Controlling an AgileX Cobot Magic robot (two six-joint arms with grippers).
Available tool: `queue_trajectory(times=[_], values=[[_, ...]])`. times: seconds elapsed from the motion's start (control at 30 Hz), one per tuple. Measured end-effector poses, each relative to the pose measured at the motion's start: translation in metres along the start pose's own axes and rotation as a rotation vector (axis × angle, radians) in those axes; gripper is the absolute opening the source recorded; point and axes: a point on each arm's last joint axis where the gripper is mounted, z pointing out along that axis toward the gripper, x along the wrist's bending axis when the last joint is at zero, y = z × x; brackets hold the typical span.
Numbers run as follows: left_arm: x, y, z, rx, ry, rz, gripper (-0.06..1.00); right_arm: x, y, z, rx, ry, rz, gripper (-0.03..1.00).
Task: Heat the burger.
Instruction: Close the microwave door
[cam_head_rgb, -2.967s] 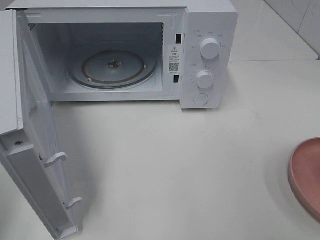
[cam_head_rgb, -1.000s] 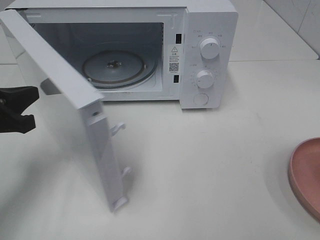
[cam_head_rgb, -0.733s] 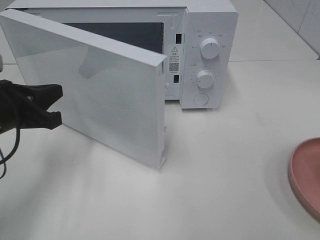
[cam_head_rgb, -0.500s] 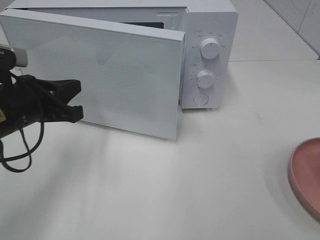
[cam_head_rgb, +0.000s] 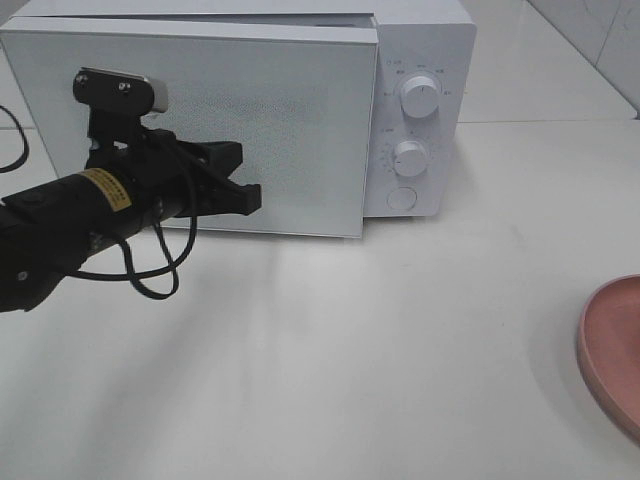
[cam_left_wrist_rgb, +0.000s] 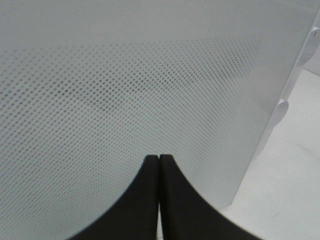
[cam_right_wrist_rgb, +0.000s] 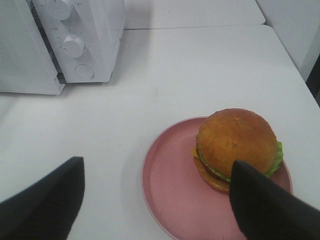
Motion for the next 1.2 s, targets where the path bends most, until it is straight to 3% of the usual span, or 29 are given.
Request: queue_trajectory(times=[0.27,0.9,1.13,1.17,1.2], values=[[-0.007,0.012,0.034,-0.027,0.012,-0.017,0.00,0.000,0.000,0.000,0.000,0.000,0.000,0.77],[-0.023,0.012,0.088,0.044,-0.035,0.037,0.00,0.000,0.000,0.000,0.000,0.000,0.000,0.77],[-0.027,0.017,0.083,0.157,-0.007,-0.002,0.01,0.000,0.000,0.000,0.000,0.000,0.000,0.77],[-0.029,0.021,0.080,0.175,-0.006,-0.009,0.04,0.000,0.000,0.000,0.000,0.000,0.000,0.77],[-0.036,0.029,0.074,0.216,-0.012,-0.013,0.14,0.000,0.000,0.000,0.000,0.000,0.000,0.77]])
